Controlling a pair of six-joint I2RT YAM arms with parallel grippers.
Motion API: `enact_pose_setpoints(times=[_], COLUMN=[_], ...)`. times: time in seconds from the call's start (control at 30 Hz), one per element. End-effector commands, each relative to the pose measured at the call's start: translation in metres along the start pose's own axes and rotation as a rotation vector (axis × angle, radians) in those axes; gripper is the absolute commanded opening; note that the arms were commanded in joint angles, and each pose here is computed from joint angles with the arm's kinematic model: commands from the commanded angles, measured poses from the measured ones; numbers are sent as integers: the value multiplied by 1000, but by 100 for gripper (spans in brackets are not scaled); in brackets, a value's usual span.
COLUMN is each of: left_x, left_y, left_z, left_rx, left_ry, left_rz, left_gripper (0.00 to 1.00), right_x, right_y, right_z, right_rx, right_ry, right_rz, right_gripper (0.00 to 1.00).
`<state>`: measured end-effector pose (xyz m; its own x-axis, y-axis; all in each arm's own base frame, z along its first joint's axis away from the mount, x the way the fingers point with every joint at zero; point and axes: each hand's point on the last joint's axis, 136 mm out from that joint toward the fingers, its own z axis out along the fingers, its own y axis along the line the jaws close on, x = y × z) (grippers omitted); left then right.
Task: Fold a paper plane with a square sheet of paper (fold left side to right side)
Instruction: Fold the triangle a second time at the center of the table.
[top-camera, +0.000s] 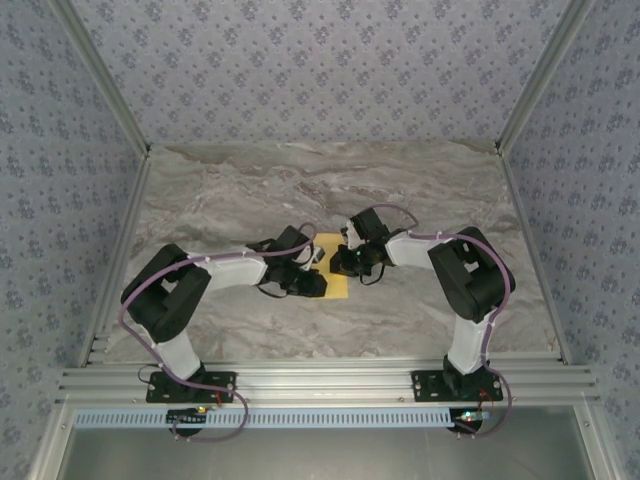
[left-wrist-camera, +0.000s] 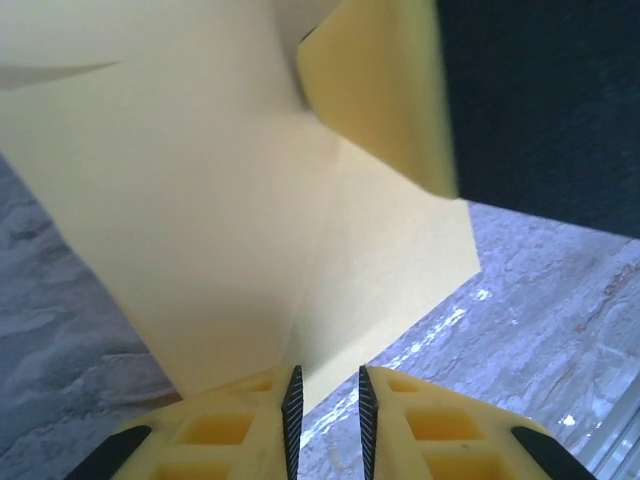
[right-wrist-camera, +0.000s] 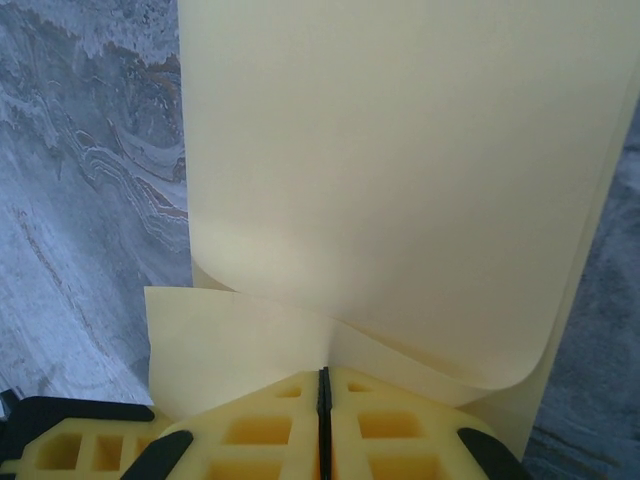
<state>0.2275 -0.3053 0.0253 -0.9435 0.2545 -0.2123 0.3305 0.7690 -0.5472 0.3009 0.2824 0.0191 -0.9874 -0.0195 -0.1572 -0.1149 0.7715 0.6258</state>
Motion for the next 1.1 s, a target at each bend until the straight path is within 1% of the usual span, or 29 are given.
enact_pose_setpoints(times=[0.0, 0.13, 0.27, 0.37, 0.47, 0.67, 0.87, 1.07], left_x=[3, 8, 15, 22, 27, 34, 35, 35], left_y=[10, 13, 17, 20, 20, 24, 28, 30], left_z=[-1, 1, 3, 6, 11, 15, 15, 13], left_rx=[-23, -27, -29, -11, 31, 50, 47, 43], left_ry=[0, 7, 14, 21, 26, 41, 42, 41], left_rz=[-1, -8, -23, -39, -54, -63, -71, -75], left_gripper=[23, 22, 15, 8, 4, 1, 1, 1], right_x=[11, 12, 7, -1, -7, 1, 16, 22], right_y=[-24, -25, -19, -2, 13, 40, 52, 46], right_z=[4, 4, 2, -6, -19, -30, -12, 7], right_rx=[95, 97, 56, -24, -79, -147, -147, -115], right_ry=[43, 45, 30, -13, -60, -69, -29, 6], right_rz=[26, 25, 18, -7, -43, -117, -143, -136], right_gripper=[11, 11, 10, 8, 6, 5, 6, 6])
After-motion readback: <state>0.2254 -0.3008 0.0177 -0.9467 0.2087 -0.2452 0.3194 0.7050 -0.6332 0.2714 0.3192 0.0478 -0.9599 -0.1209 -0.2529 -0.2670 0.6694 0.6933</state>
